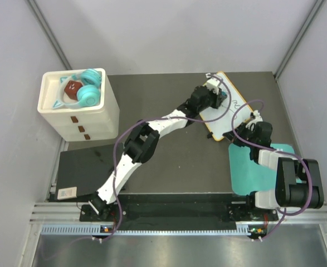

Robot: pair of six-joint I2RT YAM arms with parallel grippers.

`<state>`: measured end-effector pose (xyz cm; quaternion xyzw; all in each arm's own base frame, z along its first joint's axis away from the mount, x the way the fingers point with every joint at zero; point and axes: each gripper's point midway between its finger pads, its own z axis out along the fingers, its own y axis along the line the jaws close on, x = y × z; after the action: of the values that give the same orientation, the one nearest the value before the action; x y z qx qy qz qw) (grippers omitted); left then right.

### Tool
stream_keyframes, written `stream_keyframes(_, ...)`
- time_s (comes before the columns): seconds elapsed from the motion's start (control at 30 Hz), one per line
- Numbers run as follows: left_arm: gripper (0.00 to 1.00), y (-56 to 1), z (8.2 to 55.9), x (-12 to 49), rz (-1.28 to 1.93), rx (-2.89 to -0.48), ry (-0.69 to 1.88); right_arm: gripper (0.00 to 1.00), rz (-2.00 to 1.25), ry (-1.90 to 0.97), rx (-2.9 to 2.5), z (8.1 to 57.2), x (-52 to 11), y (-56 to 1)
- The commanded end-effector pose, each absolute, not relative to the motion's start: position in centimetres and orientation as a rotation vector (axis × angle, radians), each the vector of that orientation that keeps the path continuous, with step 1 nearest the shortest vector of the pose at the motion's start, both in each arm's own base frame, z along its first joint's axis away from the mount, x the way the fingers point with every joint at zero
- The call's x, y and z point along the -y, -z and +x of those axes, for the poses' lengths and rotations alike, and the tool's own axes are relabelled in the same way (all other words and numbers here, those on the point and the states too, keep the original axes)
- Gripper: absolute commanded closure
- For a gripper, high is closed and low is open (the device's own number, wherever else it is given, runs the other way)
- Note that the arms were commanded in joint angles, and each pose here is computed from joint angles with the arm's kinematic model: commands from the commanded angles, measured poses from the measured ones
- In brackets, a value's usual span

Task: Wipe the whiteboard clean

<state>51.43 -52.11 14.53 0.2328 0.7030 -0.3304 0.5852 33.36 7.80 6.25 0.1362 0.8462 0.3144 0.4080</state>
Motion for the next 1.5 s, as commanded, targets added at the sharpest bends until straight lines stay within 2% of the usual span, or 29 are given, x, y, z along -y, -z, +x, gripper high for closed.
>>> stream_keyframes(0.0,1.00,-13.7,45.4,58.1,0.728,-1.613,0.882,1.00,0.245,-0.886,-2.382,28.0,-10.8,-2.1)
stream_keyframes(0.17,1.00,-12.4,40.0,60.2,0.922,-1.615,1.053,1.00,0.238,-0.887,-2.379,28.0,-10.8,-2.1)
stream_keyframes(0.27,1.00,-11.7,39.5,60.2,0.941,-1.643,1.053,1.00,0.237,-0.891,-2.380,28.0,-10.9,-2.1)
stream_keyframes(0.37,1.00,-11.1,41.0,59.4,0.907,-1.671,0.982,1.00,0.234,-0.892,-2.380,28.1,-10.9,-2.1)
stream_keyframes(0.53,1.00,-10.1,47.5,54.5,0.699,-1.777,0.799,1.00,0.232,-0.897,-2.381,28.0,-11.0,-2.1)
stream_keyframes(0.73,1.00,-9.9,53.9,48.0,0.471,-1.849,0.809,1.00,0.225,-0.905,-2.378,28.1,-11.1,-2.1)
stream_keyframes(0.93,1.00,-10.0,56.6,44.9,0.373,-1.861,0.794,1.00,0.224,-0.911,-2.380,28.0,-11.1,-2.1)
stream_keyframes(1.17,1.00,-9.0,53.3,48.0,0.486,-1.867,1.011,1.00,0.223,-0.913,-2.379,28.1,-11.2,-2.1)
stream_keyframes(1.47,1.00,-8.7,46.1,53.0,0.590,-1.846,1.069,1.00,0.223,-0.911,-2.379,28.1,-11.1,-2.1)
